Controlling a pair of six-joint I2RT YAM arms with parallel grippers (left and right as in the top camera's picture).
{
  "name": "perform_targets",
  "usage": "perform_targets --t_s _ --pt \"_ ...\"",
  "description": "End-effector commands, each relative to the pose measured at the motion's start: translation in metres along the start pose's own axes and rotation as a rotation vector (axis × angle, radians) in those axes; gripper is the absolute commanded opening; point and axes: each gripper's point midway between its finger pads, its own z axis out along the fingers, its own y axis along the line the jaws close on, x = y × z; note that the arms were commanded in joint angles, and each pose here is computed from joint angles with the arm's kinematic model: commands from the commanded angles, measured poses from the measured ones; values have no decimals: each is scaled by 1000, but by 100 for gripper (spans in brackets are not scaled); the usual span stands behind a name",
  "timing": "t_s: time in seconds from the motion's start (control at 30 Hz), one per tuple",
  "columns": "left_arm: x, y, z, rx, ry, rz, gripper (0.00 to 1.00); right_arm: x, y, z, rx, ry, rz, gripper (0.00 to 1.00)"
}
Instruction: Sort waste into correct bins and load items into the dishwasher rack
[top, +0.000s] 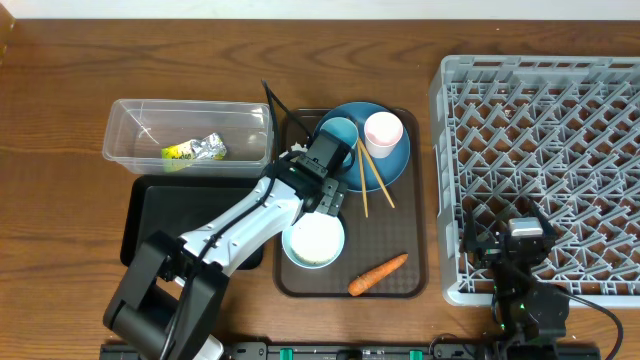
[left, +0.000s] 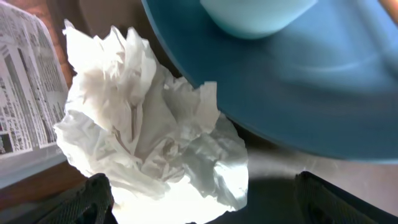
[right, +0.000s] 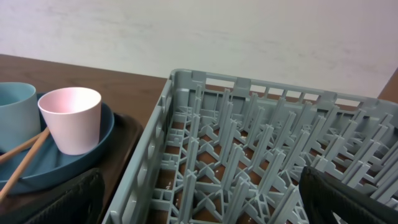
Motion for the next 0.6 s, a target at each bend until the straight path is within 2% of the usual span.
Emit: perform_targets --t_s 0.0,0.57 --pt "0 3 3 -21 -6 7 97 1 -1 0 5 4 7 99" --pt "7 4 21 -45 31 59 97 1 -1 0 5 4 7 99"
